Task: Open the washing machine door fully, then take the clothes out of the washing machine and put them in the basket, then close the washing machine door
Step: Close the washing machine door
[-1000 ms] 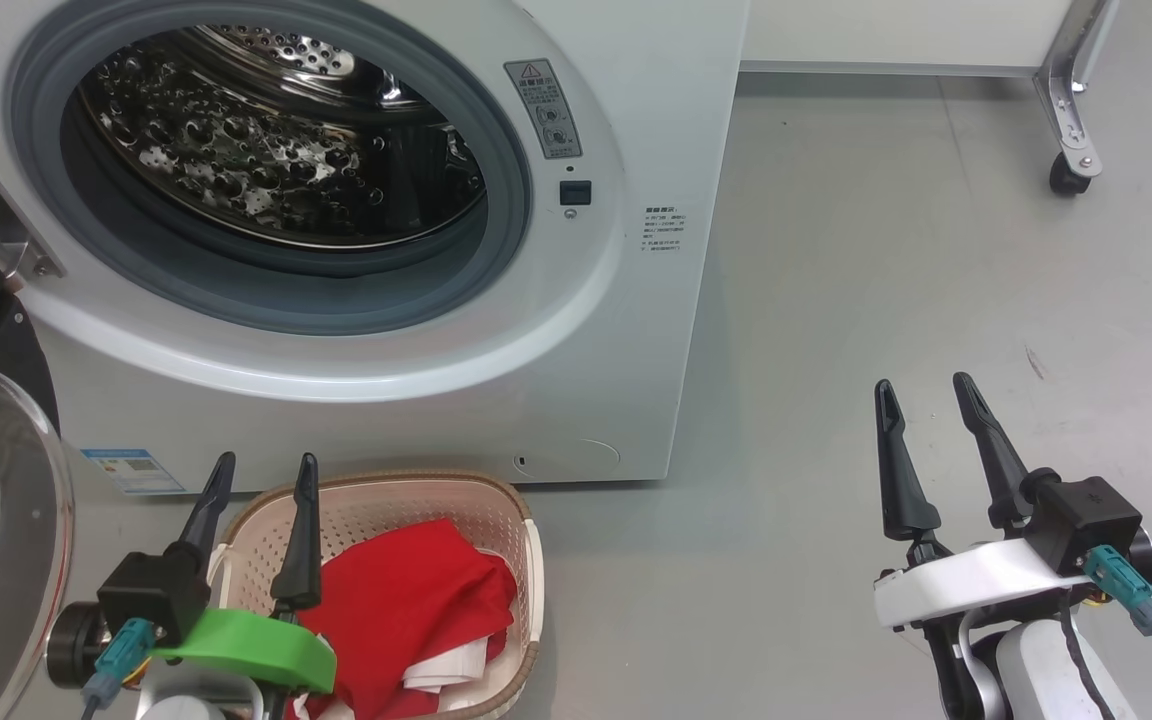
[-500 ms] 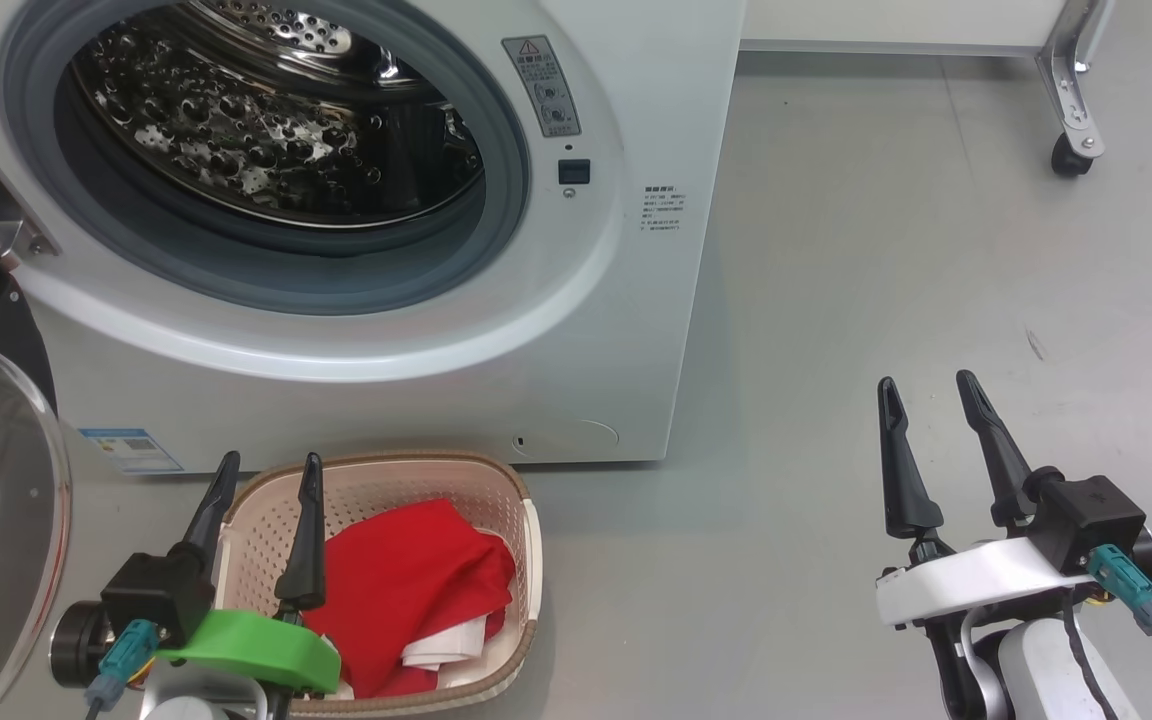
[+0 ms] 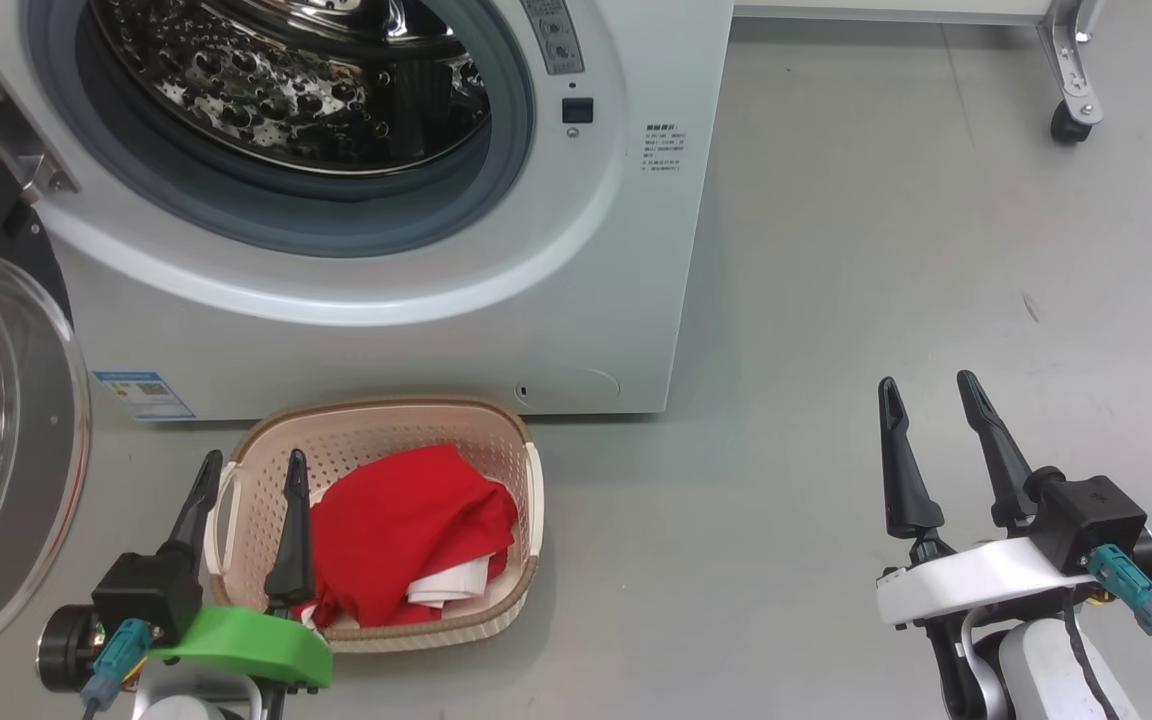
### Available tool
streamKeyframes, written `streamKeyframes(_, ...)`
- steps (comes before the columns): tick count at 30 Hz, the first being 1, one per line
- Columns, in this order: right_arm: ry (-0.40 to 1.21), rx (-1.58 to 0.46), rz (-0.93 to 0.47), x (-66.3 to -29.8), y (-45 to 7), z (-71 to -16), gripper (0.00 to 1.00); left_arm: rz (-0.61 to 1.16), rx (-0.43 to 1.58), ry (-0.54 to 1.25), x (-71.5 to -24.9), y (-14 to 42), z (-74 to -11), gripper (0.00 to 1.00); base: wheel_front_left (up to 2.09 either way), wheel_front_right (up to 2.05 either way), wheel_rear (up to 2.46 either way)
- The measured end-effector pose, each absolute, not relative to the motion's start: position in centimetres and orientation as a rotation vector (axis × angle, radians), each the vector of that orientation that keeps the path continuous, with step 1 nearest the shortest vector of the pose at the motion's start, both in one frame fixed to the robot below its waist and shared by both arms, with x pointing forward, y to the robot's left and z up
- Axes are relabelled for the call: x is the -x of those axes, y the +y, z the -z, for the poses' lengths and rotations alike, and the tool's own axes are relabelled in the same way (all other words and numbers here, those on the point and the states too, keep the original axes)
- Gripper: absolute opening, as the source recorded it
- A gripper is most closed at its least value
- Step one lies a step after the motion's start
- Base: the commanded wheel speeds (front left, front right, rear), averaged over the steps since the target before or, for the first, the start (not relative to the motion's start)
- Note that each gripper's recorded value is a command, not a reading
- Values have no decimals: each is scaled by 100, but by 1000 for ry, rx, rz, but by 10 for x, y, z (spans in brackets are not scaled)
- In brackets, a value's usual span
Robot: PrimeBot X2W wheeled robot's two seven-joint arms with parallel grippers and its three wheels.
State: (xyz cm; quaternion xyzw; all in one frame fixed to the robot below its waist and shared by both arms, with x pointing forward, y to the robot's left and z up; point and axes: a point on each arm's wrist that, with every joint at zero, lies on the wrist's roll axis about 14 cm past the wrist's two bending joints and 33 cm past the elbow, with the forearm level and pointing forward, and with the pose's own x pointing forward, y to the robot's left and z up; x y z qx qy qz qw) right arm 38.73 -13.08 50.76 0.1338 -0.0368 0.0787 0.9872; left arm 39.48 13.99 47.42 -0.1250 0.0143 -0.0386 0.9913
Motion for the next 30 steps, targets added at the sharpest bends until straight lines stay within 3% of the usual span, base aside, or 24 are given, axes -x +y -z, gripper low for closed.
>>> streamKeyframes(30, -72, -276, -160, -388, -130, -507, 100, 70, 263, 24, -394, 142, -476, 100, -65, 65, 0)
